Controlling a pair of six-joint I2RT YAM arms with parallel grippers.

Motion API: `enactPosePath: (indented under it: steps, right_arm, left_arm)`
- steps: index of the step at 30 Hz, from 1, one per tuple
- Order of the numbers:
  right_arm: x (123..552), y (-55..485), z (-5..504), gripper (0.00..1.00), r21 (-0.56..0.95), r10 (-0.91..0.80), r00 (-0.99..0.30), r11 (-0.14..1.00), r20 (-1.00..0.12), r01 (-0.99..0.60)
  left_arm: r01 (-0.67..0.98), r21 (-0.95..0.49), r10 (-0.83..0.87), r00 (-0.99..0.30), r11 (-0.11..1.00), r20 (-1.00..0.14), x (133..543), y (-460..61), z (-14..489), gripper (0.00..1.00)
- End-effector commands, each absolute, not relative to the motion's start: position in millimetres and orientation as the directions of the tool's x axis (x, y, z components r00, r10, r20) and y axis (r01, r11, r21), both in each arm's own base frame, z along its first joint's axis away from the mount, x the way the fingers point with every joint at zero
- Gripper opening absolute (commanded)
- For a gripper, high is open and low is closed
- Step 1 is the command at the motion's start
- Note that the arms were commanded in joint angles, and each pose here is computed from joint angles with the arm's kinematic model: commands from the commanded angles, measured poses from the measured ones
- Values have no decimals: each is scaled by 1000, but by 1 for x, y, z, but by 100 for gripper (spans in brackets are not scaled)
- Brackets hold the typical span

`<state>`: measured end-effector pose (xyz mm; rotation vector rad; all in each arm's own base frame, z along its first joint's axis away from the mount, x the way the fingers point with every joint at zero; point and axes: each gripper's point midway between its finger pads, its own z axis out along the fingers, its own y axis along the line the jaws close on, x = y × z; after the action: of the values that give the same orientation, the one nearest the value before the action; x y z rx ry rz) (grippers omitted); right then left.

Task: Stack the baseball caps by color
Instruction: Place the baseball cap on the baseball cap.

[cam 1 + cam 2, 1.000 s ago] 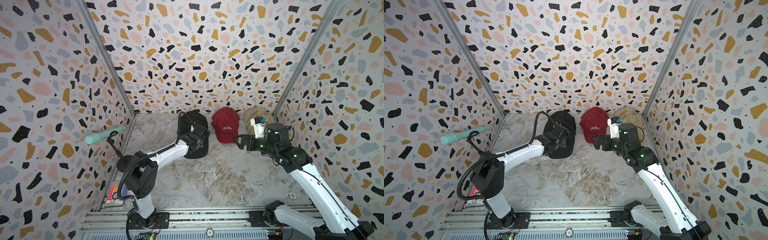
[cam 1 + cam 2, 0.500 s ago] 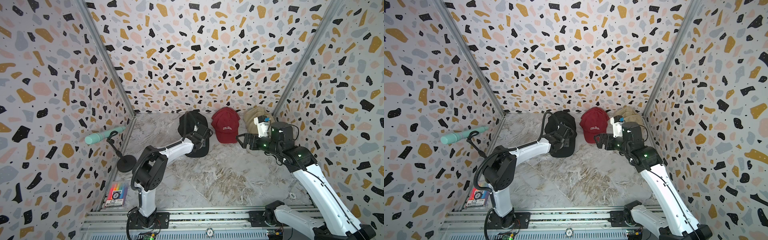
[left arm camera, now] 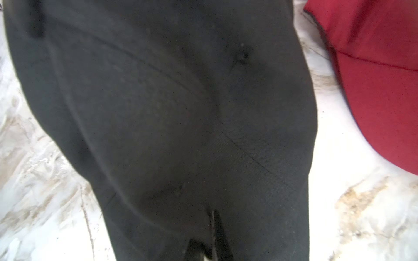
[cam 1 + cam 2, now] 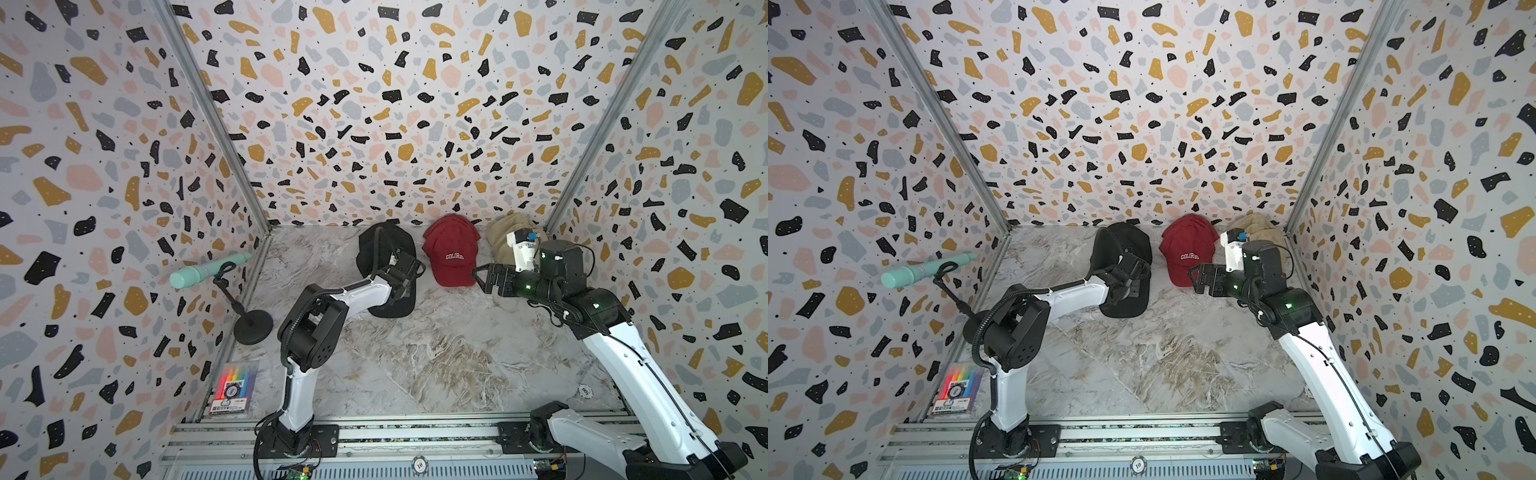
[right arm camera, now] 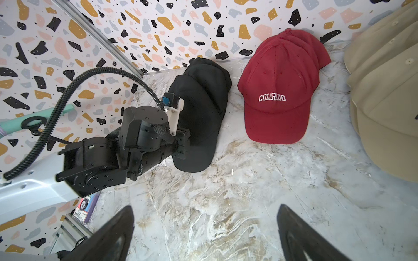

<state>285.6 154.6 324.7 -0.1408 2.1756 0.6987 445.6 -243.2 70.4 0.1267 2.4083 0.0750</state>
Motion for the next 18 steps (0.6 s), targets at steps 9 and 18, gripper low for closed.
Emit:
enactPosePath:
  steps: [9, 18]
  right_arm:
    - [285, 149, 335, 99, 454, 176, -645, 841, -744, -294]
    - [284, 148, 337, 99, 467, 199, -641, 839, -741, -280]
  left_arm:
    - [92, 68, 114, -748, 993, -654, 458, -241, 62, 30]
    - [73, 59, 93, -736, 996, -670, 456, -237, 83, 0]
